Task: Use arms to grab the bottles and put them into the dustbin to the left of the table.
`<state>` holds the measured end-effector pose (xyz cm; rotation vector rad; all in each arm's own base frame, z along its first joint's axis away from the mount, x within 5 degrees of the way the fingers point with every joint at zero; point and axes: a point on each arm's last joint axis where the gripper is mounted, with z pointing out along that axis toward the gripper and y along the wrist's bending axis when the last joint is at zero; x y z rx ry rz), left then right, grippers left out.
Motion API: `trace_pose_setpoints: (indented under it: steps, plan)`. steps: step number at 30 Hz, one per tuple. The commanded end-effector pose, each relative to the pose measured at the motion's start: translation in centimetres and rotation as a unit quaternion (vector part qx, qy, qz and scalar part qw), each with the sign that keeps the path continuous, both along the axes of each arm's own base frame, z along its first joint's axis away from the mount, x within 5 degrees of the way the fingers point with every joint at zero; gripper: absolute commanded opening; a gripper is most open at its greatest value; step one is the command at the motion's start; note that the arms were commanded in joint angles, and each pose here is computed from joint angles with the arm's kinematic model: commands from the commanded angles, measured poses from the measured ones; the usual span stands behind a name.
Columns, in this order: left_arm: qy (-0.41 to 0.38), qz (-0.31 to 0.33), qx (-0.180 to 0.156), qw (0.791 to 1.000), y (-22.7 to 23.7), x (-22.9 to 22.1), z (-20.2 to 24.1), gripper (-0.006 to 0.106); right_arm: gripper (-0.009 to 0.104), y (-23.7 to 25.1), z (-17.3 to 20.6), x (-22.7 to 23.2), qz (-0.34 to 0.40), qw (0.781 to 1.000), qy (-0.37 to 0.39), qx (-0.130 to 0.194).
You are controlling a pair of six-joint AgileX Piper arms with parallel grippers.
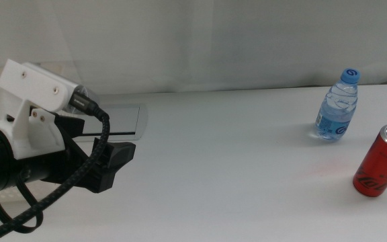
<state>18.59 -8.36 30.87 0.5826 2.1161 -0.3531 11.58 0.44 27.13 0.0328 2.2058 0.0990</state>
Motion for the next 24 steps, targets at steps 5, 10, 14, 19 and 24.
trace_pose_setpoints:
  steps: [5,10,14,19,24]
  plan:
    - [0.001,0.004,-0.012,1.0,-0.1,-0.2,0.0,0.082,0.091,0.2,-1.6,1.5,-0.011,0.999,0.034,0.038]
    - [0.001,0.004,-0.012,1.0,-0.1,-0.2,0.0,0.082,0.091,0.2,-4.5,1.5,-0.039,0.996,0.015,0.075]
    - [-0.001,0.005,-0.013,1.0,-0.1,-0.1,0.1,0.082,0.091,0.0,-6.2,1.2,-0.043,0.997,-0.012,0.058]
    - [-0.002,0.005,-0.013,1.0,-0.1,-0.1,0.1,0.082,0.091,0.4,-7.8,0.8,-0.025,0.998,-0.052,0.041]
    - [-0.005,0.007,-0.014,1.0,-0.1,-0.1,0.1,0.082,0.091,1.2,-7.9,0.7,0.015,0.993,-0.119,0.015]
